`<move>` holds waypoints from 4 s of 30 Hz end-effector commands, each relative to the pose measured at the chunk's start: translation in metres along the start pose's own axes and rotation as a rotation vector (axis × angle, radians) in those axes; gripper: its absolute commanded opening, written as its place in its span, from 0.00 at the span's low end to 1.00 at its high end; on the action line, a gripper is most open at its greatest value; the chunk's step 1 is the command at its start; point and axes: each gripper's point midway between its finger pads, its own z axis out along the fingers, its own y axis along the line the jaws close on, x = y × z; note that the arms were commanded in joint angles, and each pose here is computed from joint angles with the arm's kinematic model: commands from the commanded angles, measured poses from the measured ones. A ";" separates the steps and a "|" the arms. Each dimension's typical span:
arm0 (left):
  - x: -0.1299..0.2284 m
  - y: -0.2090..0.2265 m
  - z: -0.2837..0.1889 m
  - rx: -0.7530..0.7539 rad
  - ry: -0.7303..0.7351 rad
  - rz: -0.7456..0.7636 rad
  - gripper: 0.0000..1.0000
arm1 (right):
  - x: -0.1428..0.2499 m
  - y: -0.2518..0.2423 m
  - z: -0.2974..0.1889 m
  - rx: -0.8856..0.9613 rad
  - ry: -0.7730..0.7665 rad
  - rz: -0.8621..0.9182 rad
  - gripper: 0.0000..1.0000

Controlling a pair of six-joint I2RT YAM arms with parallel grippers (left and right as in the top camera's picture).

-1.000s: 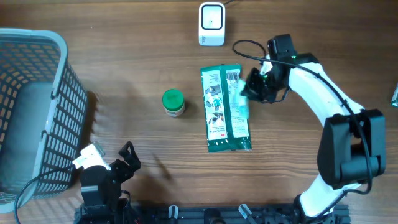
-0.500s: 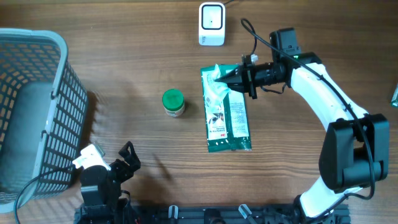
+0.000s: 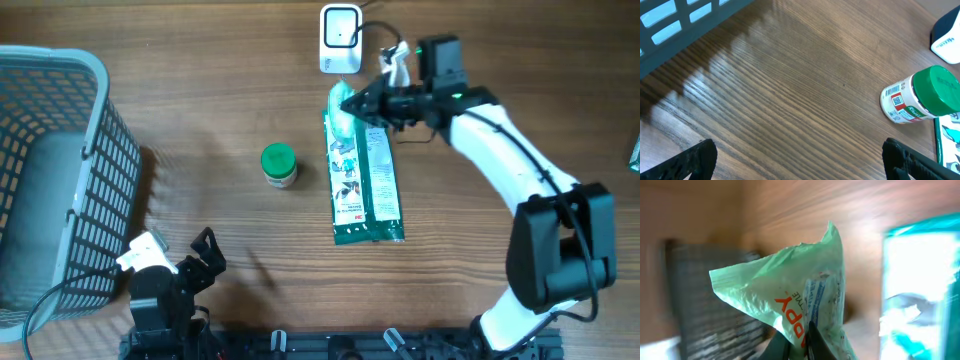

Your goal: Scan the item barcode

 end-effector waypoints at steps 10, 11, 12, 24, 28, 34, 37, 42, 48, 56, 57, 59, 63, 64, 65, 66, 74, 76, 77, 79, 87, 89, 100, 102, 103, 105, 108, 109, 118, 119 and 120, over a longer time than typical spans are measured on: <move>0.000 0.000 0.000 0.003 -0.003 -0.003 1.00 | -0.156 0.042 -0.025 0.471 -0.806 -0.517 0.05; 0.000 0.000 0.000 0.003 -0.003 -0.003 1.00 | -0.166 0.042 -0.015 0.483 -0.798 -0.541 0.05; 0.000 0.000 0.000 0.003 -0.003 -0.003 1.00 | -0.176 0.043 -0.004 0.494 -0.790 -0.562 0.05; 0.000 0.000 0.000 0.003 -0.003 -0.003 1.00 | -0.200 0.004 0.071 0.701 -0.660 -0.676 0.05; 0.000 0.000 0.000 0.003 -0.003 -0.003 1.00 | -0.193 0.002 0.077 0.665 -0.630 -0.623 0.05; 0.000 0.000 0.000 0.003 -0.003 -0.003 1.00 | -0.194 0.018 0.021 0.831 -0.581 -0.570 0.04; 0.000 0.000 0.000 0.003 -0.003 -0.003 1.00 | -0.196 0.003 -0.054 1.090 -0.623 -0.506 0.04; 0.000 0.000 0.000 0.003 -0.003 -0.003 1.00 | -0.192 -0.098 -0.185 1.430 -0.525 -0.246 0.04; 0.000 0.000 0.000 0.003 -0.003 -0.003 1.00 | -0.171 -0.255 -0.344 1.457 -0.549 0.269 0.04; 0.000 0.000 0.000 0.003 -0.003 -0.003 1.00 | -0.121 -0.363 -0.390 1.310 -0.567 0.542 0.05; 0.000 0.000 0.000 0.003 -0.003 -0.003 1.00 | -0.122 -0.363 -0.389 1.295 -0.590 0.564 0.04; 0.000 0.000 0.000 0.003 -0.003 -0.003 1.00 | -0.126 -0.360 -0.392 1.290 -0.608 0.558 0.06; 0.000 0.000 0.000 0.003 -0.003 -0.003 1.00 | -0.123 -0.344 -0.401 1.290 -0.596 0.569 0.86; 0.000 0.000 0.000 0.003 -0.003 -0.003 1.00 | -0.122 -0.336 -0.405 1.286 -0.606 0.581 0.99; 0.000 0.000 0.000 0.003 -0.003 -0.003 1.00 | -0.124 -0.323 -0.409 1.269 -0.619 0.579 1.00; 0.000 0.000 0.000 0.003 -0.003 -0.003 1.00 | -0.127 -0.308 -0.411 1.230 -0.633 0.565 1.00; 0.000 0.000 0.000 0.003 -0.003 -0.003 1.00 | -0.109 -0.135 -0.260 0.562 -0.266 0.373 1.00; 0.000 0.000 0.000 0.003 -0.003 -0.003 1.00 | -0.086 -0.107 -0.211 0.580 -0.123 0.302 1.00; 0.000 0.000 0.000 0.003 -0.003 -0.003 1.00 | -0.078 -0.094 -0.191 0.583 -0.066 0.227 1.00; 0.000 0.000 0.000 0.003 -0.003 -0.003 1.00 | -0.054 -0.071 -0.147 0.593 0.064 0.057 1.00; 0.000 0.000 0.000 0.003 -0.003 -0.003 1.00 | 0.036 -0.098 -0.035 0.544 0.326 -0.107 1.00; 0.000 0.000 0.000 0.003 -0.003 -0.003 1.00 | 0.057 -0.125 -0.021 0.534 0.351 -0.105 1.00; 0.000 0.000 0.000 0.003 -0.003 -0.003 1.00 | 0.103 -0.165 0.018 0.506 0.449 -0.089 1.00; 0.000 0.000 0.000 0.003 -0.003 -0.003 1.00 | 0.123 -0.196 0.028 0.637 0.503 -0.049 1.00; 0.000 0.000 0.000 0.003 -0.003 -0.003 1.00 | 0.134 -0.217 0.029 0.740 0.526 -0.022 0.98; 0.000 0.000 0.000 0.003 -0.003 -0.003 1.00 | 0.157 -0.244 0.033 0.843 0.596 0.001 0.77; 0.000 0.000 0.000 0.003 -0.003 -0.003 1.00 | 0.184 -0.270 0.036 0.903 0.669 0.055 0.23; 0.000 0.000 0.000 0.003 -0.003 -0.003 1.00 | 0.184 -0.273 0.036 0.912 0.662 0.081 0.06; 0.000 0.000 0.000 0.003 -0.003 -0.003 1.00 | 0.099 -0.239 -0.007 1.092 0.490 -0.089 0.04; 0.000 0.000 0.000 0.003 -0.003 -0.003 1.00 | 0.083 -0.232 -0.019 1.136 0.456 -0.170 0.04; 0.000 0.000 0.000 0.003 -0.003 -0.003 1.00 | 0.067 -0.226 -0.036 1.211 0.413 -0.236 0.04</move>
